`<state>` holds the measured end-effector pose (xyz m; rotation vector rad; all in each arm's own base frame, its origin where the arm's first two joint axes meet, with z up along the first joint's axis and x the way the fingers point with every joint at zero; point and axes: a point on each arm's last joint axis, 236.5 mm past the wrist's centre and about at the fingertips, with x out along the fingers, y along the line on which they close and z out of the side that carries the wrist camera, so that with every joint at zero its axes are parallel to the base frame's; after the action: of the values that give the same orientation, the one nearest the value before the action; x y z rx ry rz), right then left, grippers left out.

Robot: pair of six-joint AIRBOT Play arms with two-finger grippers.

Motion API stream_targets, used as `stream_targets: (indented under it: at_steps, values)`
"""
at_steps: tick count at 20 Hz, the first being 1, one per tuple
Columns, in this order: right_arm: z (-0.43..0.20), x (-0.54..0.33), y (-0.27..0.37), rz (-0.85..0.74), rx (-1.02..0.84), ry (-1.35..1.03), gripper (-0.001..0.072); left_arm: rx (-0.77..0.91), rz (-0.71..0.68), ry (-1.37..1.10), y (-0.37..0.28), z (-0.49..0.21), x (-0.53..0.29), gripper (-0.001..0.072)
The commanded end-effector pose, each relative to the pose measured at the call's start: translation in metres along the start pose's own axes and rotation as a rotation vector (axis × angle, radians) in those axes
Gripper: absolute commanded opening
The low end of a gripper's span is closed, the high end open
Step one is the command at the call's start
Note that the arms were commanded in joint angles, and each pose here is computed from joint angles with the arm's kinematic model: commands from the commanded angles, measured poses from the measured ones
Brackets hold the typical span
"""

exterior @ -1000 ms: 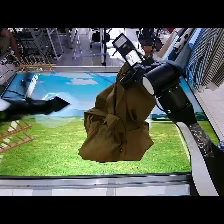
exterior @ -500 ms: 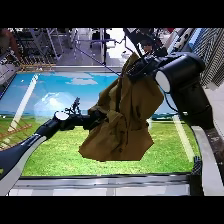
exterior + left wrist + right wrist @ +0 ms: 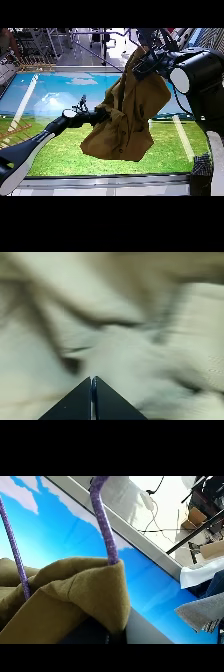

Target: Fold the clothes and pants, and hang the long-sleeved shirts on hangers.

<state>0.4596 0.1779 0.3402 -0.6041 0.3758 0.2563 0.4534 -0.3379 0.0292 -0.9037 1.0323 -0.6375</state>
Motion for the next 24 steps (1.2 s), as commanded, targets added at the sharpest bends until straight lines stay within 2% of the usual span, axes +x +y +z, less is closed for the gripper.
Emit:
stream_targets:
  at_steps: [1, 4, 5, 6, 7, 13, 16, 17, 19, 20, 24]
  values:
    - [0.001, -0.003, 0.000, 0.006, 0.006, -0.003, 0.0028, 0.170, -0.069, 0.009, -0.036, 0.001, -0.018, 0.0015]
    - [0.001, -0.003, 0.000, 0.006, 0.006, -0.003, 0.0028, 0.250, -0.044, 0.078, -0.032, -0.014, -0.025, 0.0018]
    - [0.000, -0.003, 0.000, 0.006, 0.006, -0.002, 0.0028, 0.275, -0.024, 0.107, -0.025, -0.019, -0.026, 0.0189]
    - [0.000, -0.003, 0.000, 0.006, 0.006, -0.002, 0.0028, 0.298, -0.007, 0.137, -0.020, -0.025, -0.027, 0.0483]
    - [0.000, -0.003, 0.000, 0.007, 0.006, -0.002, 0.0028, 0.315, 0.005, 0.167, -0.015, -0.030, -0.029, 0.0561]
    - [0.001, -0.003, 0.000, 0.007, 0.006, -0.004, 0.0028, 0.342, 0.065, 0.218, 0.010, -0.036, -0.030, 0.0562]
    - [0.002, -0.003, 0.003, 0.017, 0.011, -0.011, 0.0028, 0.282, 0.073, 0.186, 0.025, -0.030, -0.011, 0.0550]
    - [0.004, -0.004, 0.007, 0.035, 0.019, -0.017, 0.0028, 0.235, 0.064, 0.127, 0.026, -0.019, -0.001, 0.0471]
    - [0.007, -0.004, 0.018, 0.081, 0.040, -0.026, 0.0029, 0.243, 0.026, -0.012, 0.017, 0.008, 0.011, 0.0049]
    - [0.007, -0.004, 0.021, 0.092, 0.045, -0.027, 0.0028, 0.274, 0.014, -0.074, 0.012, 0.022, 0.011, 0.0015]
    - [-0.005, -0.004, 0.027, 0.117, 0.056, 0.022, 0.0028, 0.299, -0.035, -0.195, -0.012, 0.066, -0.028, 0.0012]
